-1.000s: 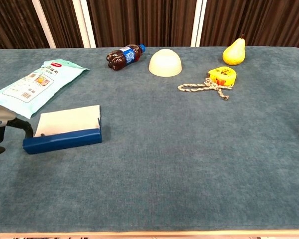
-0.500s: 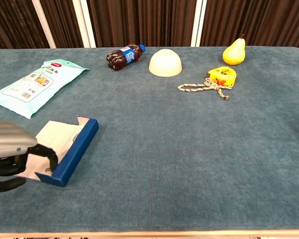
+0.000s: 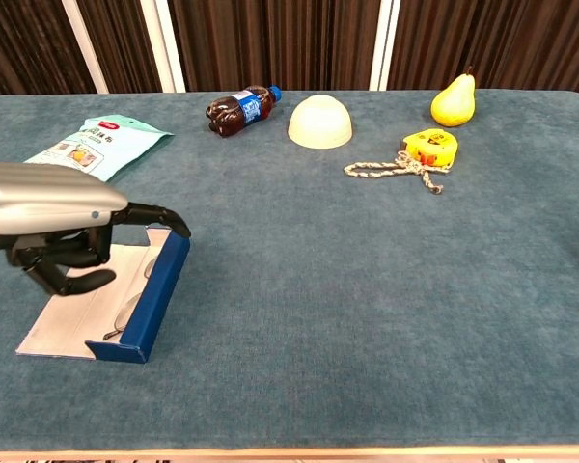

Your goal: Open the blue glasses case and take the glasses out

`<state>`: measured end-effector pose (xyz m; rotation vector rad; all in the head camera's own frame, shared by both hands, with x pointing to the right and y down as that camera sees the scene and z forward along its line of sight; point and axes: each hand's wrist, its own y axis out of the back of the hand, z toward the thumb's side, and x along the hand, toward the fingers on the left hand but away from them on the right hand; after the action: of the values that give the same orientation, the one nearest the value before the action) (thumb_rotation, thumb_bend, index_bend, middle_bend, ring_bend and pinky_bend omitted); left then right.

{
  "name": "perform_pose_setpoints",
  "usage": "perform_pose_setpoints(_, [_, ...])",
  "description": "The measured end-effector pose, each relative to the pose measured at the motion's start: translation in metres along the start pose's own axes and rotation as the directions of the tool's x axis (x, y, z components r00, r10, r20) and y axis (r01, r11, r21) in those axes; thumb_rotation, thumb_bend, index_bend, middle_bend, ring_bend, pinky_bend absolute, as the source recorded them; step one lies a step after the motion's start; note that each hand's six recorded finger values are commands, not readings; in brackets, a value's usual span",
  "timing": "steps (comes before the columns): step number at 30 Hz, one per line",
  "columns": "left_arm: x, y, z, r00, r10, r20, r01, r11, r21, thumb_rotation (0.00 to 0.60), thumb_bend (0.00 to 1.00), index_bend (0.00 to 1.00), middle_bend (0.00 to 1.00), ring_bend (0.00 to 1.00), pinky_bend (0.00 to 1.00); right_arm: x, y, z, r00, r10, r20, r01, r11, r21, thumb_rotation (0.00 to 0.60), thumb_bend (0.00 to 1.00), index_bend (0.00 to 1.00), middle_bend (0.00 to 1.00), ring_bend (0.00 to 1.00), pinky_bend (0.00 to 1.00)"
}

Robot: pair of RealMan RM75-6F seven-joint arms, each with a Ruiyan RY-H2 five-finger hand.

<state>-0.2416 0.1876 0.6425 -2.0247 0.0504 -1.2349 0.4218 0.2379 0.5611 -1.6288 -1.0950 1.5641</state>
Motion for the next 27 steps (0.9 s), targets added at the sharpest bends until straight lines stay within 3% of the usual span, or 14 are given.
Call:
perform_pose_setpoints(16, [0.056, 0.005, -0.003, 0.981, -0.124, -0.147, 0.149, 0.973, 0.177, 0.6, 0.57, 0.12, 0.96, 0.83, 0.93, 0.0, 0.0, 0.0, 1.0, 0.003, 0.0, -0.003, 1.0, -0.005, 0.6, 0.16, 0.0, 0.0, 0.0, 0.21])
perform_pose_setpoints(27, [0.055, 0.0, -0.019, 0.968, -0.138, -0.21, 0.18, 0.964, 0.197, 0.6, 0.57, 0.21, 0.97, 0.84, 0.93, 0.0, 0.0, 0.0, 1.0, 0.003, -0.001, -0.003, 1.0, -0.004, 0.6, 0.16, 0.0, 0.0, 0.0, 0.21])
